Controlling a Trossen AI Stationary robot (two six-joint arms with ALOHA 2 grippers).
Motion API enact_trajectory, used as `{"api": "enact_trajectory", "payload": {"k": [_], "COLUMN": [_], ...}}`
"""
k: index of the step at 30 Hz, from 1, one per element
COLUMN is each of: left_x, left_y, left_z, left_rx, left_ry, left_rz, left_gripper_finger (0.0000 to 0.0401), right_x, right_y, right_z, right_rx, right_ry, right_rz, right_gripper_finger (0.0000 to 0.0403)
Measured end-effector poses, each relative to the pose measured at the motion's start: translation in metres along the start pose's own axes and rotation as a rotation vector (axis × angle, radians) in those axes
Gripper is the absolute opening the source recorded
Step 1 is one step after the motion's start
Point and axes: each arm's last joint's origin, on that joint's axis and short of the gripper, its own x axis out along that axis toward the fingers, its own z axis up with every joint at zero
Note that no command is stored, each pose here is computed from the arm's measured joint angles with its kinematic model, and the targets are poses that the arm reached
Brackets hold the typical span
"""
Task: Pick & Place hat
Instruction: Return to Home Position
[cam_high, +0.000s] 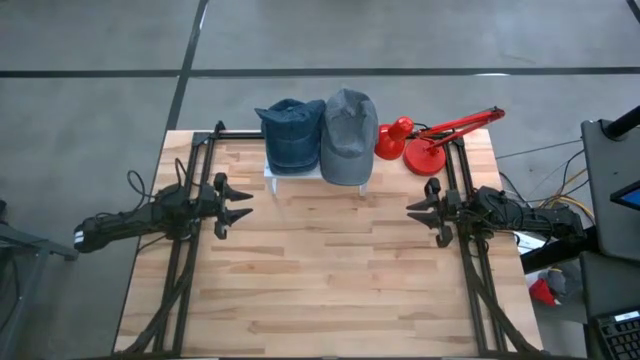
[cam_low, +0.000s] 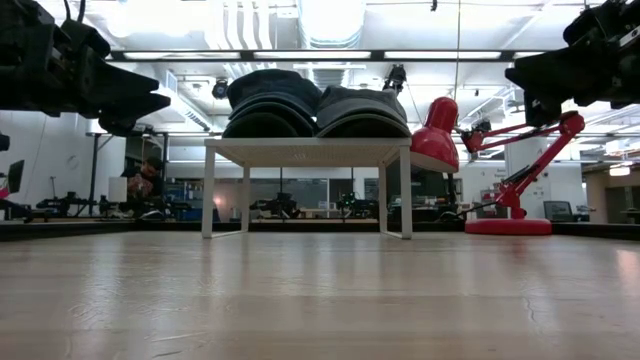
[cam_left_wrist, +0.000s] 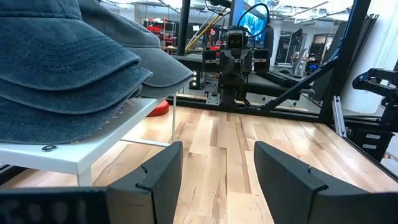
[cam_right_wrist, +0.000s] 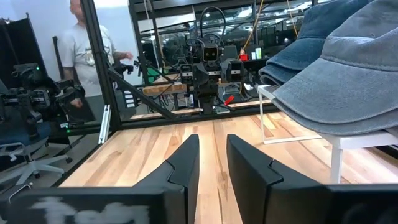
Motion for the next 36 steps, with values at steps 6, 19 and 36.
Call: {"api": "enact_trajectory", "payload": {"k": [6, 19, 36], "left_x": [0.0000, 0.0000, 0.0000], "left_y": [0.0000, 0.0000, 0.0000], "left_z": [0.0000, -0.0001, -0.0001], "left_rx": [0.000, 0.000, 0.000], "left_ry": [0.000, 0.001, 0.001], "left_rz": [0.000, 0.000, 0.000], "left_gripper_finger": [0.0202, 0.0202, 0.0202], "right_x": [0.0000, 0.0000, 0.0000], "right_y": [0.0000, 0.0000, 0.0000], "right_z": [0.0000, 0.0000, 0.0001], "right_rx": [0.000, 0.000, 0.000], "right_ry": [0.000, 0.000, 0.000], "right_rz": [0.000, 0.000, 0.000], "right_gripper_finger": [0.0067, 0.0077, 0.0082]}}
